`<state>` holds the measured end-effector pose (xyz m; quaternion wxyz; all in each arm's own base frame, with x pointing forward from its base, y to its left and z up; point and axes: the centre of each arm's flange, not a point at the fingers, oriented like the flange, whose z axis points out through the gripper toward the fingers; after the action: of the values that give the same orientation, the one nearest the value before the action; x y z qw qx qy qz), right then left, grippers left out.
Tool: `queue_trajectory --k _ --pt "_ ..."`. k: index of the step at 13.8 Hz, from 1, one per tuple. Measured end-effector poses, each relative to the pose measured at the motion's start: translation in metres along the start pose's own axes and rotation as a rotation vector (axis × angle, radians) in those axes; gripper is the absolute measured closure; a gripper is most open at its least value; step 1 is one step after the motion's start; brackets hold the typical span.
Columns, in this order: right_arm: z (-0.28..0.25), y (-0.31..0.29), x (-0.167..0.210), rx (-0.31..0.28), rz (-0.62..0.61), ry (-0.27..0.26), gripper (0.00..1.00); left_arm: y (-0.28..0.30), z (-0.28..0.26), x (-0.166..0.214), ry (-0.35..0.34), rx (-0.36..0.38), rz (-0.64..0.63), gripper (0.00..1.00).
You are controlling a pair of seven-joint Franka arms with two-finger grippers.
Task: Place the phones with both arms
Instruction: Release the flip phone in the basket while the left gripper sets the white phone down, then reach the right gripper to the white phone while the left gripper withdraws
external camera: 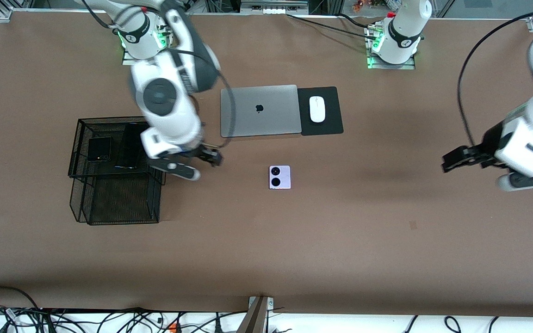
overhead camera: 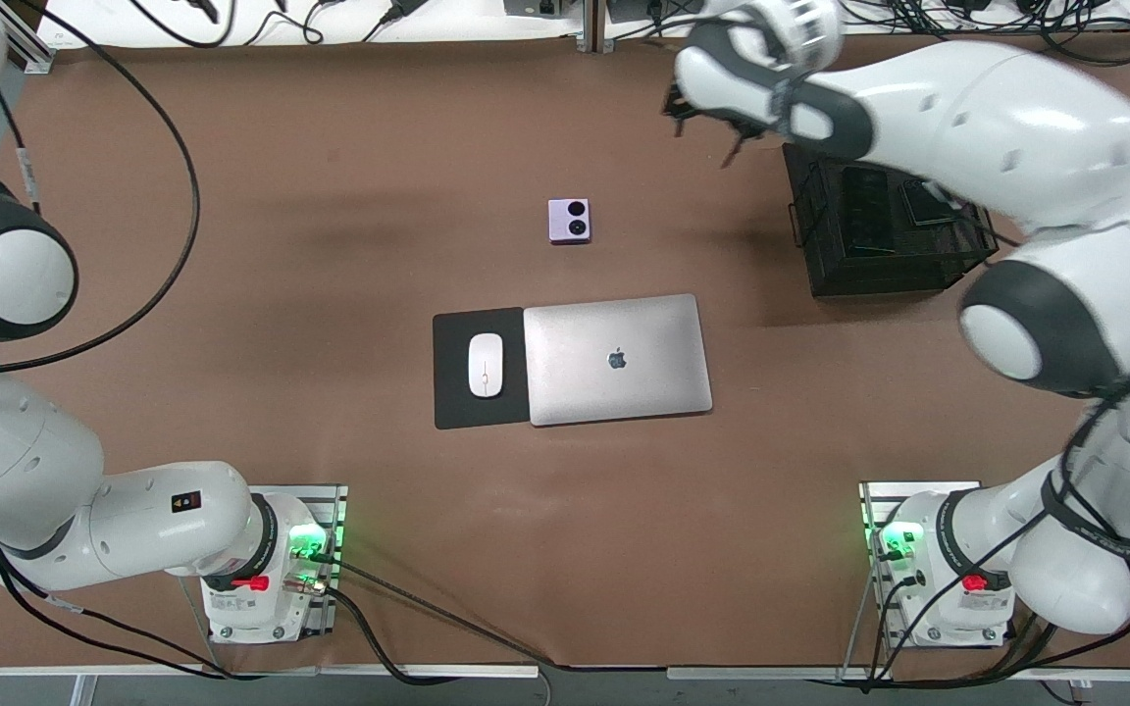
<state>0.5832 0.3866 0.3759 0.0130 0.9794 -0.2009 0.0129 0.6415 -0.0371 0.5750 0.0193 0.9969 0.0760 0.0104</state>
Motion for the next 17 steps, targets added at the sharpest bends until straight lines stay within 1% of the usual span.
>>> queue_trajectory --k 3,5,7,10,12,13,16,17 --pt "0.034 -0.066 -0.034 0.02 0.109 0.024 0.0 -0.035 -0.013 -0.001 0.019 0.023 0.085 0.0" --pt "0.056 -0.094 -0.045 0.054 0.161 0.055 0.0 -0.049 -0.022 -0.016 0.018 0.062 0.095 0.0" --pt "0.079 -0.114 -0.057 0.095 0.173 0.082 0.0 -0.065 -0.034 -0.042 0.015 0.064 0.069 0.0" --pt "0.102 -0.135 -0.078 0.141 0.147 0.09 0.0 -0.087 -0.045 -0.081 0.013 0.06 0.043 0.0" --pt "0.112 -0.145 -0.09 0.155 0.123 0.104 0.0 -0.093 -0.045 -0.088 0.014 0.054 0.035 0.0" --pt "0.118 -0.148 -0.096 0.15 0.099 0.126 0.0 -0.094 -0.043 -0.088 0.01 0.054 0.034 0.0" --pt "0.133 -0.155 -0.111 0.101 -0.032 0.247 0.0 -0.092 -0.038 -0.088 -0.001 0.055 0.038 0.0" --pt "0.136 -0.157 -0.116 0.086 -0.078 0.272 0.0 -0.09 -0.038 -0.088 -0.001 0.055 0.041 0.0"
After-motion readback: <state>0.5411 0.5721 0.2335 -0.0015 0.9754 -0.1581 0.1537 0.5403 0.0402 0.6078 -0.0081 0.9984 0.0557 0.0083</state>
